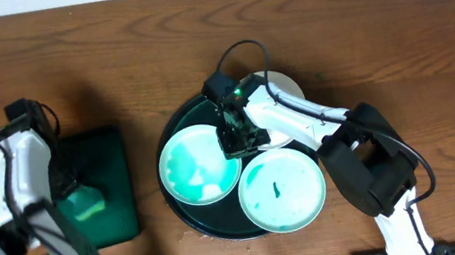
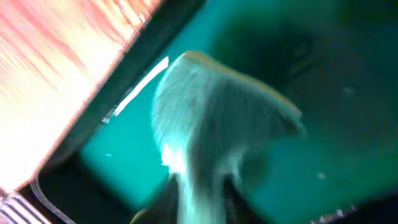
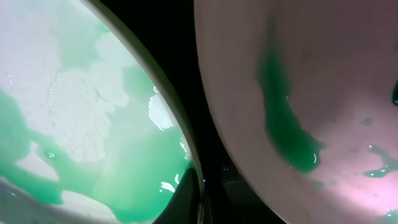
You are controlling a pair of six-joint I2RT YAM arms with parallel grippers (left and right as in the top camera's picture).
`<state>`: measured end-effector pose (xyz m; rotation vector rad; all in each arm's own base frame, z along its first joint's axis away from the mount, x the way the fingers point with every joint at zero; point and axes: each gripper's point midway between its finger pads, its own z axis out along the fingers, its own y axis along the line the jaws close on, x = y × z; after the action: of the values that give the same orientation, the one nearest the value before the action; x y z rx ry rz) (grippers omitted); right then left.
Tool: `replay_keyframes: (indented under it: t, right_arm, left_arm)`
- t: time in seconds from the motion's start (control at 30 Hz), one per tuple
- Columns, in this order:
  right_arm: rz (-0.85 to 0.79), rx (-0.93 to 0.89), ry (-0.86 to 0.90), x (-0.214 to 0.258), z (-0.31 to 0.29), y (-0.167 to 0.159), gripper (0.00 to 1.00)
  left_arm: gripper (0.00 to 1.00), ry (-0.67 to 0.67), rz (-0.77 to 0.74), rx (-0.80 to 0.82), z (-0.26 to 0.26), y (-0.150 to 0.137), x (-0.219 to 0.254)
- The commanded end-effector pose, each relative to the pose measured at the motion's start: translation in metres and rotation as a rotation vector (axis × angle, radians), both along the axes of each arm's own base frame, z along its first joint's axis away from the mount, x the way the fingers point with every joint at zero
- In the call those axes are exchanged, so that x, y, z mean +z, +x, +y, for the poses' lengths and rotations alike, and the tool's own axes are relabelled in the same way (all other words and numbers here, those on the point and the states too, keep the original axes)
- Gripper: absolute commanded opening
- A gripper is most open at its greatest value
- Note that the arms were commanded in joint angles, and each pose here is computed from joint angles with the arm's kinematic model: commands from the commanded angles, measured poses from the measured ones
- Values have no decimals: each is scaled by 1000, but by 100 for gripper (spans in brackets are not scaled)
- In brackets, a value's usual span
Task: Clean dirty plates on tray and stack at the side
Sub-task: 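Return the sponge to the green dish and release it with the left gripper, then lift the top-right white plate off the tray with the right gripper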
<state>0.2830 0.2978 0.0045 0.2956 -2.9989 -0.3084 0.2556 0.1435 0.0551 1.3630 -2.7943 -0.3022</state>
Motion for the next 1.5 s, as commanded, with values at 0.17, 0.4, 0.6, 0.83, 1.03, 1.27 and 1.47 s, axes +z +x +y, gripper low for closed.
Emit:
replay_keyframes:
  t: [0.17,0.4,0.6,0.83,1.03,1.27,1.47]
  right_arm:
    - [7,29,-59,-15,-10,-6,1]
    - [-21,45,-36,-15,-5,0,1]
    - [-33,55,-25,-15,-3,3,1]
    - [-85,114,14,-10,6,13,1]
    - [-145,162,56,13,16,24,1]
    - [-208,194,90,41,24,26,1]
    - [-281,191,83,67,18,33,1]
  left_arm:
    - [57,-22,16,2,1,6,-9]
    - [62,12,-127,0,-1,12,35]
    - [75,35,-230,-3,-7,5,73]
    - [75,-55,-383,-25,-33,8,104]
    - [75,-84,-424,-35,-41,8,113]
    - [75,-85,-420,-35,-41,7,112]
    - [75,-84,-420,-35,-41,7,112]
